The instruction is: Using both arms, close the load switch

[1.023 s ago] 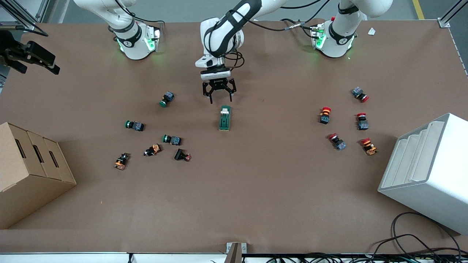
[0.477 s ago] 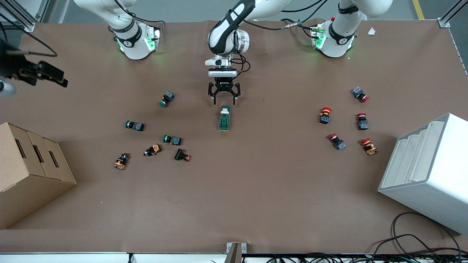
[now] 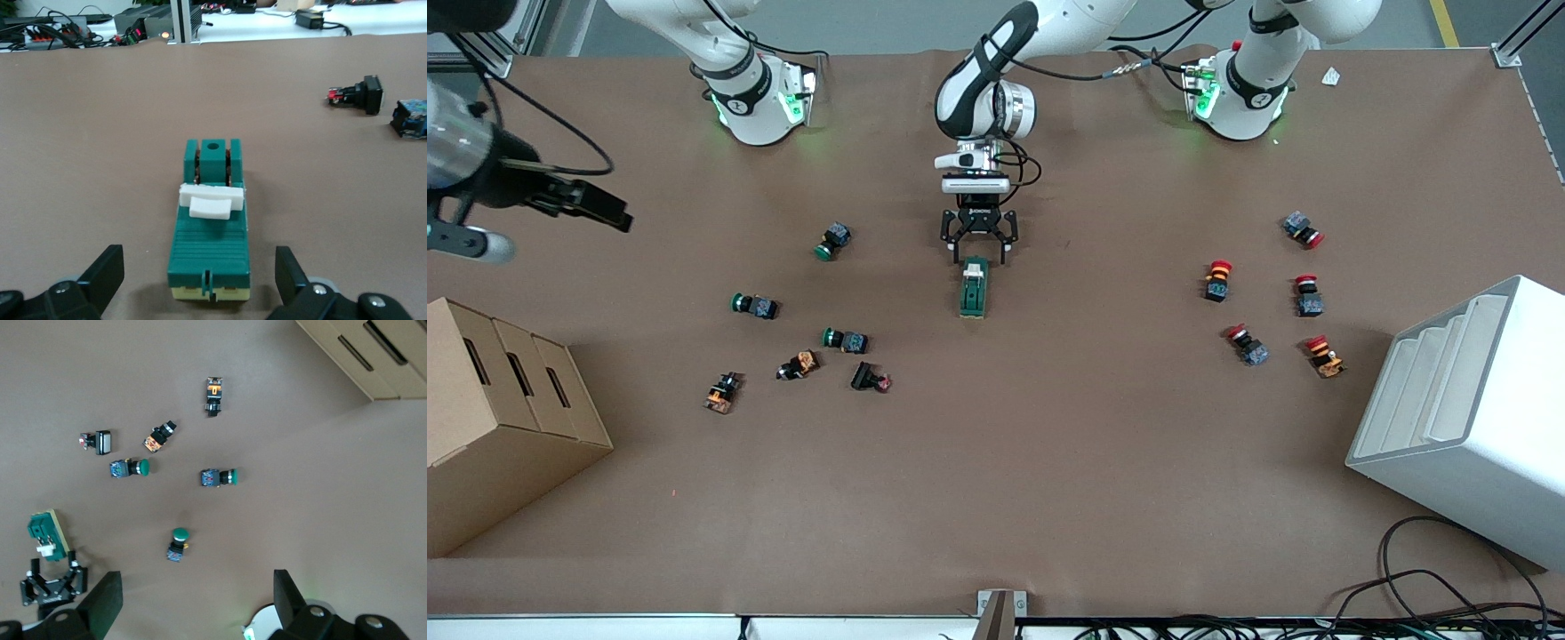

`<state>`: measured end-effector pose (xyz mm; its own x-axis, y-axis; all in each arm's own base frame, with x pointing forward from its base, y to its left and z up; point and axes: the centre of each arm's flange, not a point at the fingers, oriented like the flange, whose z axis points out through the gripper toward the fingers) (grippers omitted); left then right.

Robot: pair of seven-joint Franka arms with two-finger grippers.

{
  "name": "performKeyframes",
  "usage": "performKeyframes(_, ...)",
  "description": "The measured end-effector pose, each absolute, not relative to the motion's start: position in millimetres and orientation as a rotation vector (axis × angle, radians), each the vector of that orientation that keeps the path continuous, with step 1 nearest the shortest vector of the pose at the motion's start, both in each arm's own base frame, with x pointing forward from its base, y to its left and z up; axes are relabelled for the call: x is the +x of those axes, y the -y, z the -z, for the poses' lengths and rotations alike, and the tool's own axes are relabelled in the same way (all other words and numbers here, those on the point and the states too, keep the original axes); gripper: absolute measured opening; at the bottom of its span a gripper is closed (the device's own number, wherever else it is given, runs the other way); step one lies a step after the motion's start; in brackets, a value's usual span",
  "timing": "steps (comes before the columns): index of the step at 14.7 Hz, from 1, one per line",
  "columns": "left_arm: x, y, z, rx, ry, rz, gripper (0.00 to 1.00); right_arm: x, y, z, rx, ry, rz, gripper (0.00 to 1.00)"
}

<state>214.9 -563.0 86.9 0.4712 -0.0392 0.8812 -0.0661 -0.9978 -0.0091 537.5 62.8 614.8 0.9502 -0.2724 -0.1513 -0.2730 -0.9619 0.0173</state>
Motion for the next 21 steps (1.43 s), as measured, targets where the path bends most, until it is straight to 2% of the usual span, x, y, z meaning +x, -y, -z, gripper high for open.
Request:
performKeyframes(8, 221.3, 553.0, -60.6, 2.527, 0.14, -1.737, 1.0, 544.3, -162.5, -545.5, -2.948, -0.792, -0.211, 1.0)
performKeyframes(11, 221.0, 550.8, -53.5, 2.507, 0.151, -1.768, 1.0, 532.2, -225.0, -514.4, -2.899, -0.865, -0.155, 1.0)
performKeyframes(17, 219.8, 551.1, -51.8, 2.5, 0.154, -1.783, 1.0, 516.1, -318.2, -453.3, -2.747, -0.979, -0.154, 1.0)
performKeyframes(21, 218.0, 551.0, -49.9, 2.491, 0.151, -1.794, 1.0, 492.4, -376.5, -387.4, -2.703, -1.001, -0.103, 1.0)
